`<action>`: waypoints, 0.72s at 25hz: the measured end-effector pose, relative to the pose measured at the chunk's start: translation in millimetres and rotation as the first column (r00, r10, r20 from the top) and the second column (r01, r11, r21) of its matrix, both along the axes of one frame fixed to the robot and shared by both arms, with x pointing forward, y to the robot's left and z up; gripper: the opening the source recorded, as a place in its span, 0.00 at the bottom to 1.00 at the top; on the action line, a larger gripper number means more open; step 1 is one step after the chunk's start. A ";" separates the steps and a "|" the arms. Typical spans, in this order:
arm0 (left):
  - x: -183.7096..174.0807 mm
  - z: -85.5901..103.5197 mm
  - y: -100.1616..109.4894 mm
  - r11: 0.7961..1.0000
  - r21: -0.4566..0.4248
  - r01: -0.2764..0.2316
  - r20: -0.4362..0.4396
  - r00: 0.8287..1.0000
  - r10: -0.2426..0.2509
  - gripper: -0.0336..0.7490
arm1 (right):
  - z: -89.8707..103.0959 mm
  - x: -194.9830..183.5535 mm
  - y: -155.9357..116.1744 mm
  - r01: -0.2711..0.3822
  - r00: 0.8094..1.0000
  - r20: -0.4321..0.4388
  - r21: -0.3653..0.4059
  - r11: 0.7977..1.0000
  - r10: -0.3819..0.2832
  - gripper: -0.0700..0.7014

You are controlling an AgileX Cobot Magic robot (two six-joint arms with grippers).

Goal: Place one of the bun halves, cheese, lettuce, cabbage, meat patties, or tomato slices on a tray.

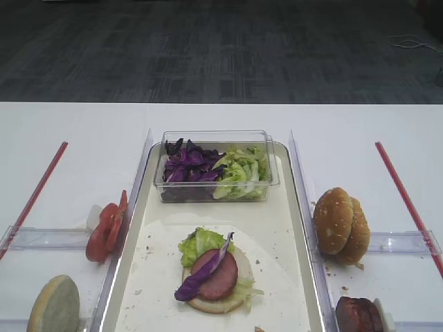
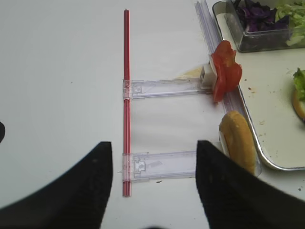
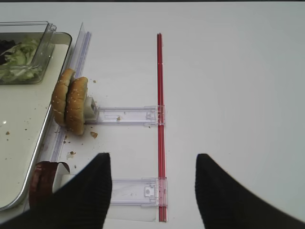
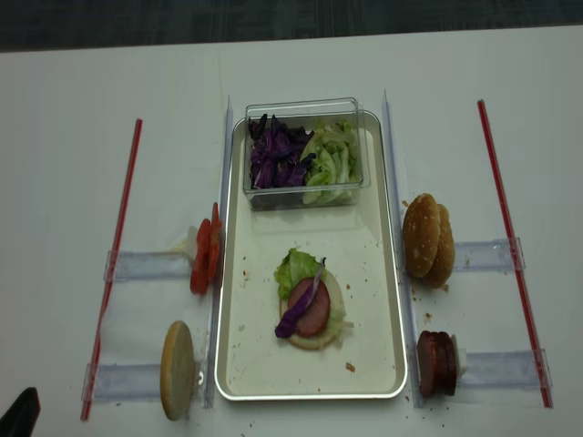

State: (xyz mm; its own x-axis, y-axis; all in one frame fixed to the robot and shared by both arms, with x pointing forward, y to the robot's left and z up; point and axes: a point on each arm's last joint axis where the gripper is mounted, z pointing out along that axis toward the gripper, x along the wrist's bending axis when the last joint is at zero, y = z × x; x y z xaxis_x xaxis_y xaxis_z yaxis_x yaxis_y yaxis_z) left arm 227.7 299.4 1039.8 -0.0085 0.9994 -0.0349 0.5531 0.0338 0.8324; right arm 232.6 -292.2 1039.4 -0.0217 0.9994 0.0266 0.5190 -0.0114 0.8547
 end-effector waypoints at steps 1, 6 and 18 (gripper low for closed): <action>0.0 0.0 0.0 1.000 0.000 0.000 0.000 1.000 0.000 0.55 | 0.0 0.0 0.0 0.000 1.000 0.000 0.000 1.000 0.000 0.62; 0.0 0.0 0.0 1.000 0.000 0.000 0.000 1.000 0.000 0.55 | 0.0 0.0 0.0 0.000 1.000 0.000 0.000 1.000 0.000 0.62; 0.0 0.0 0.0 1.000 0.000 0.000 0.000 1.000 0.000 0.55 | 0.0 0.0 0.0 0.000 1.000 0.000 0.000 1.000 0.000 0.62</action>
State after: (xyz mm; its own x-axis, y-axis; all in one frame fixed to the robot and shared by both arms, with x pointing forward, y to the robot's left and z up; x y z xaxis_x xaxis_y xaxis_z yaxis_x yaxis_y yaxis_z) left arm 227.7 299.4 1039.8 -0.0085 0.9994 -0.0349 0.5531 0.0338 0.8324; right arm 232.6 -292.2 1039.4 -0.0217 0.9994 0.0266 0.5190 -0.0114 0.8547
